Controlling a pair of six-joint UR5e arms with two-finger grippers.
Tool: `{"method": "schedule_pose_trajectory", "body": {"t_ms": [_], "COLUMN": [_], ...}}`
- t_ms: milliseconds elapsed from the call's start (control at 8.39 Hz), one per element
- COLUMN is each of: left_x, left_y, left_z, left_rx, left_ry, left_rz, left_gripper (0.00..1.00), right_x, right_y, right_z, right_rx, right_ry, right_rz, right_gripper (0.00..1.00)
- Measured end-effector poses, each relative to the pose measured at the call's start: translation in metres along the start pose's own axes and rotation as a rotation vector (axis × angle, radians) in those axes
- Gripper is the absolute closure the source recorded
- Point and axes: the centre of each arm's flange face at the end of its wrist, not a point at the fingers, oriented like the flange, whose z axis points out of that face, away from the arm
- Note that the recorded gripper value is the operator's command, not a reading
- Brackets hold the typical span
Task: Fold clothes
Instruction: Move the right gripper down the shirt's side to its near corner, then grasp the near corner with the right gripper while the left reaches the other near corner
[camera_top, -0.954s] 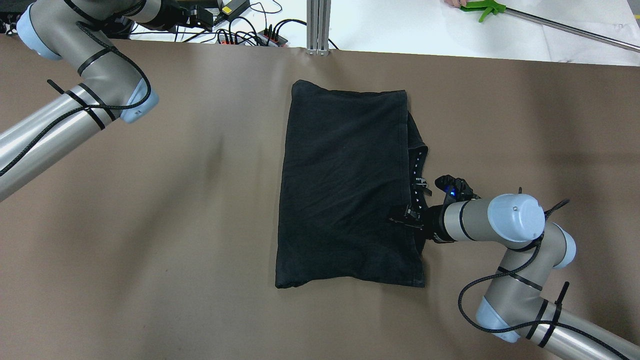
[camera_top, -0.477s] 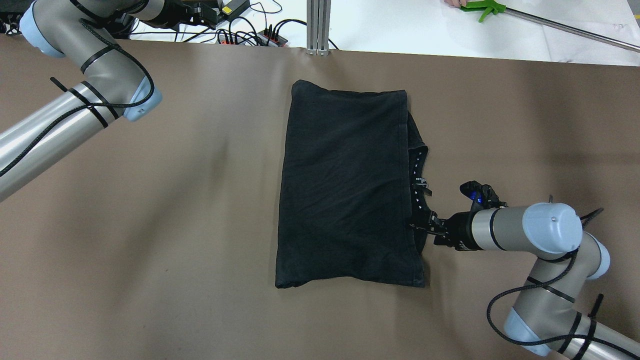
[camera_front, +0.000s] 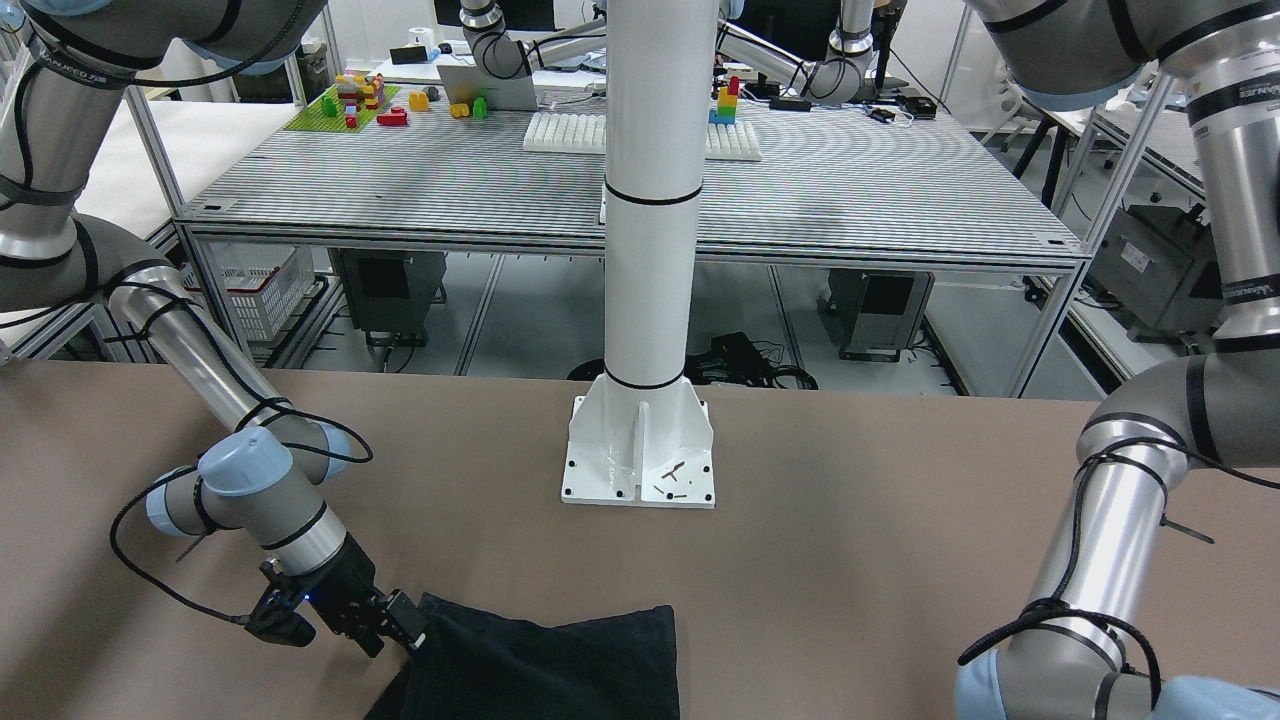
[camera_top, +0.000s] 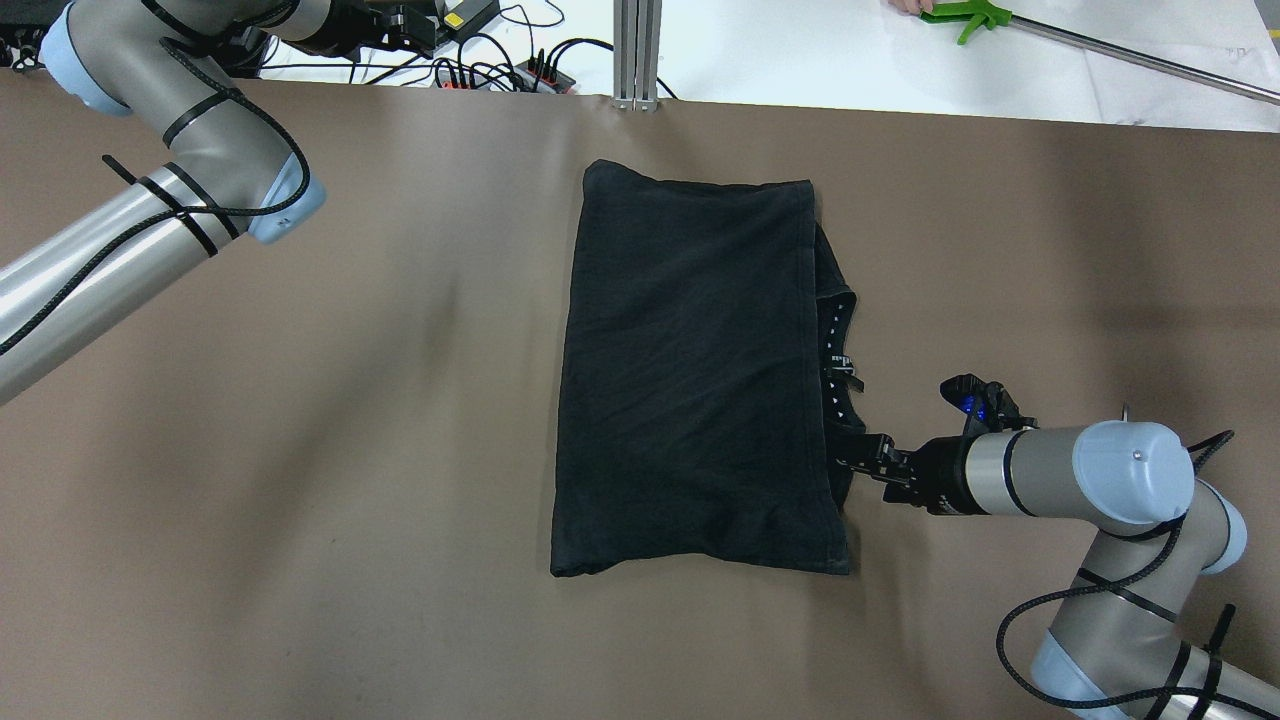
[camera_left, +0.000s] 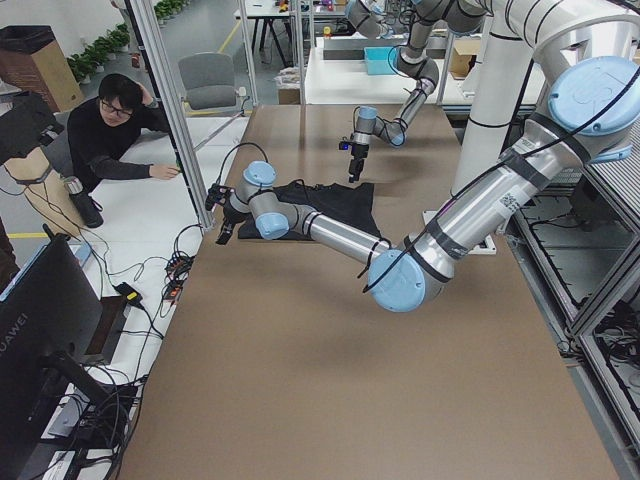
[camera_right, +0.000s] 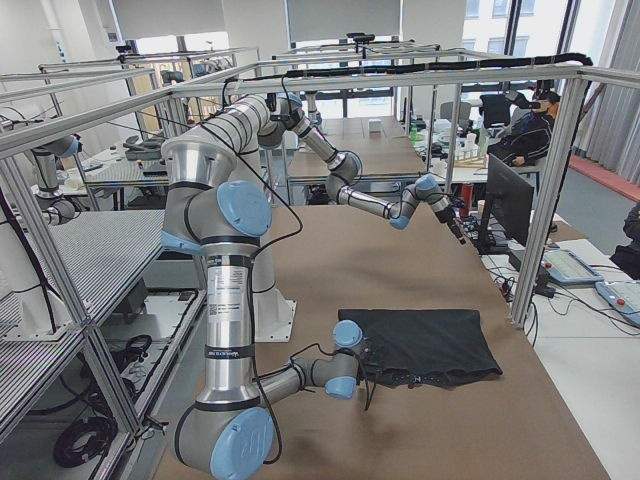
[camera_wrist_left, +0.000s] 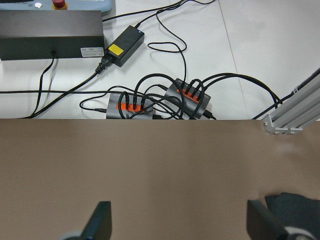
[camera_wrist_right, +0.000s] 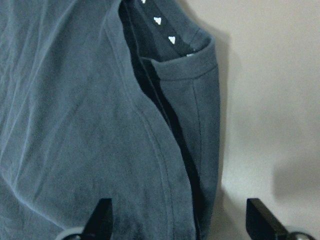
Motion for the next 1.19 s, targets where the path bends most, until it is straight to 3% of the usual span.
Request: {"method": "schedule_pose_trajectory", "body": {"t_ms": [477,596,715,834,954,1192], "left_x": [0.004,0.003,0.003,0.003,0.002,0.004], "left_y": [0.003,0.003,0.003,0.003,0.004,0.006], "left_z": [-0.007,-0.007,-0.007,-0.007,-0.007,-0.005], "left_rx": [0.011,0.011,0.012,0.012,0.012,0.009], "left_ry": [0.012,0.012,0.012,0.011,0.011,0.012], "left_rz": [0.004,0.004,0.005,0.005,0.006,0.008], "left_gripper": [0.05,0.05,0.05,0.05,0.05,0.05], "right_x": [-0.008,-0.008,-0.007,-0.007,-0.007,-0.015], "right_y": [0.019,0.019,0.019,0.019,0.019,0.020], "right_z": [0.022,0.028,0.033,0.037,0.039,0.039], "right_rx": [-0.011,-0.011,-0.011,-0.012,-0.013,-0.013], "right_ry": [0.007,0.012,0.018,0.022,0.024,0.012], "right_rz": [0.008,0.009,0.011,0.012,0.012,0.010], "right_gripper": [0.06,0.11,0.46,0.89,1.00,1.00]}}
